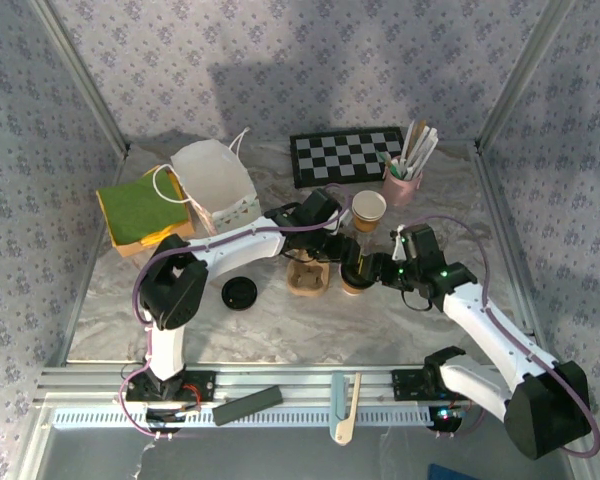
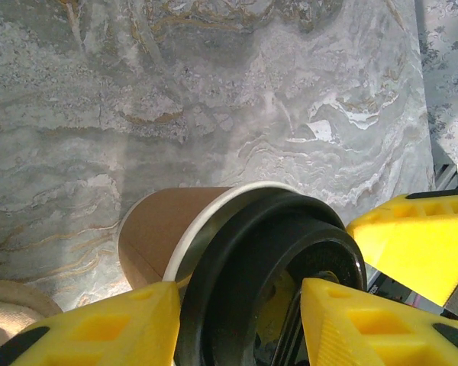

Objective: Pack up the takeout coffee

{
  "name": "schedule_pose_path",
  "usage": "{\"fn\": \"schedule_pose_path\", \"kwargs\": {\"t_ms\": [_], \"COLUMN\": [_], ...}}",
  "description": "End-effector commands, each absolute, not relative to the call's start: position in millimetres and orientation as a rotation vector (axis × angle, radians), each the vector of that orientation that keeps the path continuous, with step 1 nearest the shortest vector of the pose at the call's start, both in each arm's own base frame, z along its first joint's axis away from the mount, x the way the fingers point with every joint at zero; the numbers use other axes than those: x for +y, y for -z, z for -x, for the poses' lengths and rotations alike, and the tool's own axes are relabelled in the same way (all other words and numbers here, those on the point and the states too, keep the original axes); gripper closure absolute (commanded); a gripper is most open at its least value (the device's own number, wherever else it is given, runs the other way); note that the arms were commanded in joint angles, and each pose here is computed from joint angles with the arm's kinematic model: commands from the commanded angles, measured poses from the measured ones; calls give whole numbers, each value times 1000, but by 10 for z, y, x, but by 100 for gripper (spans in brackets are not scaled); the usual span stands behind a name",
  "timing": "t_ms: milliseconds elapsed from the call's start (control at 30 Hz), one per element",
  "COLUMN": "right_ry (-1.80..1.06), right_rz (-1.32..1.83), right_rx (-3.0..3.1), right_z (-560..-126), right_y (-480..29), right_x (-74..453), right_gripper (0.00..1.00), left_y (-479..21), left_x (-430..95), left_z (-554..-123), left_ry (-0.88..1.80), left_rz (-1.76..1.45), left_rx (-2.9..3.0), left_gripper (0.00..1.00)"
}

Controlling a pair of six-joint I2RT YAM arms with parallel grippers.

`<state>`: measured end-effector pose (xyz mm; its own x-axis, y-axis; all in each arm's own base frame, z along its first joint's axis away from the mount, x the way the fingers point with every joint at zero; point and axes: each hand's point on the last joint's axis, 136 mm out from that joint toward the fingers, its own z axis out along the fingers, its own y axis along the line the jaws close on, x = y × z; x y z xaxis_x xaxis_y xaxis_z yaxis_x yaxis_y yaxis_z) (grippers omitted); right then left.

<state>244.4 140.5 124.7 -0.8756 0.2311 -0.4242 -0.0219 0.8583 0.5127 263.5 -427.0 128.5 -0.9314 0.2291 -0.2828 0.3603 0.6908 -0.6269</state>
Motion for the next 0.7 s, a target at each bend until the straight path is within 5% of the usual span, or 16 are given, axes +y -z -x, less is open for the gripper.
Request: {"fn": "schedule_pose_path", "kwargs": {"t_ms": [0,667], "right_ry": [-693,-743], "right_rz": [-167,-190], "right_rx": [2554,2554], "right_z": [-2426,-2278], "right_y": [-1279,-1380], "right_x": [1362,1386], "right_gripper": [42,42], "left_y": [-1186,-1230], "left_x": [-4171,-4118], "left_z": [-2555,-2590], "left_ry": [1033,1030], "left_rz": [-466,-453], "left_rx": [2776,2770], "left_gripper": [52,51]}}
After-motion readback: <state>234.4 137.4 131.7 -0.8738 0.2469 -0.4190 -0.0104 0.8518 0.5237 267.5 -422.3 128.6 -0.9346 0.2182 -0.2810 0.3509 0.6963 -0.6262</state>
